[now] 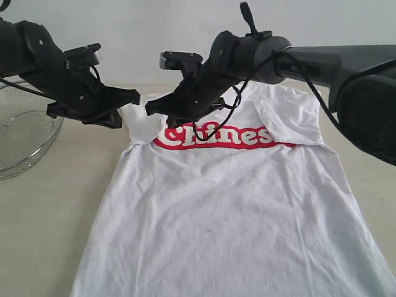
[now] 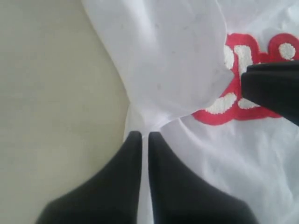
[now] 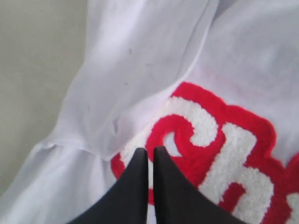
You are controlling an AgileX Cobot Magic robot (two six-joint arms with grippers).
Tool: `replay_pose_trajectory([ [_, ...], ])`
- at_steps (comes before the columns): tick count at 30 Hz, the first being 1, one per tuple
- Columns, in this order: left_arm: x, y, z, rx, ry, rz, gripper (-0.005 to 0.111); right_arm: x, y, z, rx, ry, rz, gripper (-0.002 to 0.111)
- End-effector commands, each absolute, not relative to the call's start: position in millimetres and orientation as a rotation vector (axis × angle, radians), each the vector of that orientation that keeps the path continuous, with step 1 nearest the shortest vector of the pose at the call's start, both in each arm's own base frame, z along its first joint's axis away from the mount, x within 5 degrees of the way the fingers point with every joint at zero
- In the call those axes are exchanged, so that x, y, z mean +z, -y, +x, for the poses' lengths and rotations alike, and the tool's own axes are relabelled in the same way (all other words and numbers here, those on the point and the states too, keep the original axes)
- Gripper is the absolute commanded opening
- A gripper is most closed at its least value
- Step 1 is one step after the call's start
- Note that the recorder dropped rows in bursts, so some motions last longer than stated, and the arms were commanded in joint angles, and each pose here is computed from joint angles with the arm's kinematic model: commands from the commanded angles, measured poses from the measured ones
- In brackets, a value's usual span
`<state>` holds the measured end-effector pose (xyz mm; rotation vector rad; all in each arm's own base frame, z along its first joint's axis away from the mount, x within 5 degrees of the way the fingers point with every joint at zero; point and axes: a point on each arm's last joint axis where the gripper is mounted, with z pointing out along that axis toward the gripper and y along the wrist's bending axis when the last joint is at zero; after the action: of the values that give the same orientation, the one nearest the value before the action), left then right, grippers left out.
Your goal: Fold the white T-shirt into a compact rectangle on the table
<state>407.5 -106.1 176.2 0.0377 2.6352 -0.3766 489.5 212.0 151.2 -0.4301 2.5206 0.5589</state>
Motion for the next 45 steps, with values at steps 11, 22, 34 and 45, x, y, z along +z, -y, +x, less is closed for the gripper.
replay_pose_trajectory([
  [11, 179, 113, 414, -0.450, -2.574, 0.078, 0.005, 176, -161, 473, 0.478, -2.664, -0.379, 0.000],
  [22, 156, 130, 460, -0.536, -2.561, 0.142, 0.005, 207, -115, 380, 0.428, -2.589, -0.285, 0.000],
  [34, 135, 150, 491, -0.578, -2.556, 0.212, 0.005, 219, -93, 297, 0.398, -2.563, -0.268, 0.000],
  [45, 118, 190, 478, -0.596, -2.589, 0.324, 0.005, 238, -90, 291, 0.383, -2.481, -0.295, 0.000],
])
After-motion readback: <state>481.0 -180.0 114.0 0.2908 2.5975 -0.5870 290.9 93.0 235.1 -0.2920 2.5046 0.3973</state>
